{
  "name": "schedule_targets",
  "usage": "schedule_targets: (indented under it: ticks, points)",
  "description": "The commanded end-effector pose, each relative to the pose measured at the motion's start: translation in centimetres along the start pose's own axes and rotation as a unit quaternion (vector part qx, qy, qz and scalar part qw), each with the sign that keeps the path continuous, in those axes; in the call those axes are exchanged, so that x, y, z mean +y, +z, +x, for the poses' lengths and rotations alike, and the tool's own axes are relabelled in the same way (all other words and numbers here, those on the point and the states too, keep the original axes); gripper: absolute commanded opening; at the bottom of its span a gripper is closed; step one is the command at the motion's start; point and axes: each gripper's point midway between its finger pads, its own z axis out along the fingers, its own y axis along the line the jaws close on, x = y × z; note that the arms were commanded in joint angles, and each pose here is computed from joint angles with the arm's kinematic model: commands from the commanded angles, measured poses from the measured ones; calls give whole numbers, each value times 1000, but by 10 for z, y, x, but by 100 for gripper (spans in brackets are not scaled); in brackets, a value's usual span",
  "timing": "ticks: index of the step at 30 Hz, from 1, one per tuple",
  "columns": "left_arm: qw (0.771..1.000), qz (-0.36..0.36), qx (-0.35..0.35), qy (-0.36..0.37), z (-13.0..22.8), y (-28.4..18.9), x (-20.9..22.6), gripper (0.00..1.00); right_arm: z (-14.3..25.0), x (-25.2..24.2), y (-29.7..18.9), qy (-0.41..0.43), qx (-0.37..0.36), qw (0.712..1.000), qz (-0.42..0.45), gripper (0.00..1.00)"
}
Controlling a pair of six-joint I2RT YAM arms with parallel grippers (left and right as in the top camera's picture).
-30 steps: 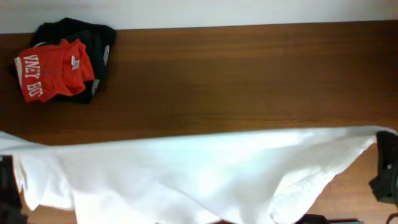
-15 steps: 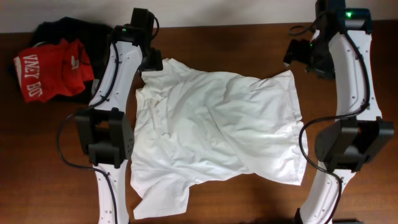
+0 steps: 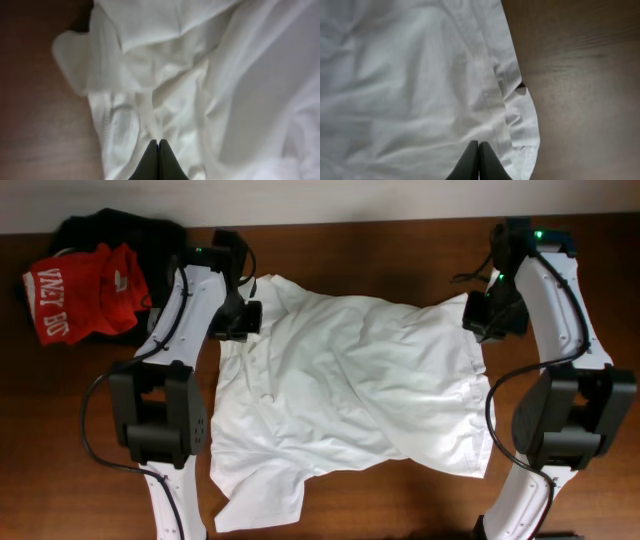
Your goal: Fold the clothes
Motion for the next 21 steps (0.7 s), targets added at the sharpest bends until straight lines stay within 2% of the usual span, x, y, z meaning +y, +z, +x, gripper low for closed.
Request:
schedule_targets:
  ticks: [1,6,8,13,17,19,21]
  points:
    - [1000,4,8,5,8,23,3,1,5,-2,16,3,10,1000,5,5]
    - [999,-12,-19,-37,-4,41,44,1,-6,2,36,3,-14,1000,-1,6]
    - [998,-9,-34,-50,-11,40,55,1,-13,4,37,4,-27,1000,-5,10]
    - [996,47,-65,-37,-29,42,40,0,-17,5,51,4,-37,999,-8,16]
    - [997,46,-38,-40,-26,81,42,0,-18,5,60,3,-43,999,-10,17]
    - [998,37,-44,-41,-32,92,47,0,-20,4,64,3,-48,999,-8,17]
    - [996,-15,-45,-76,-31,95,70,1,-20,4,74,2,-51,999,-9,15]
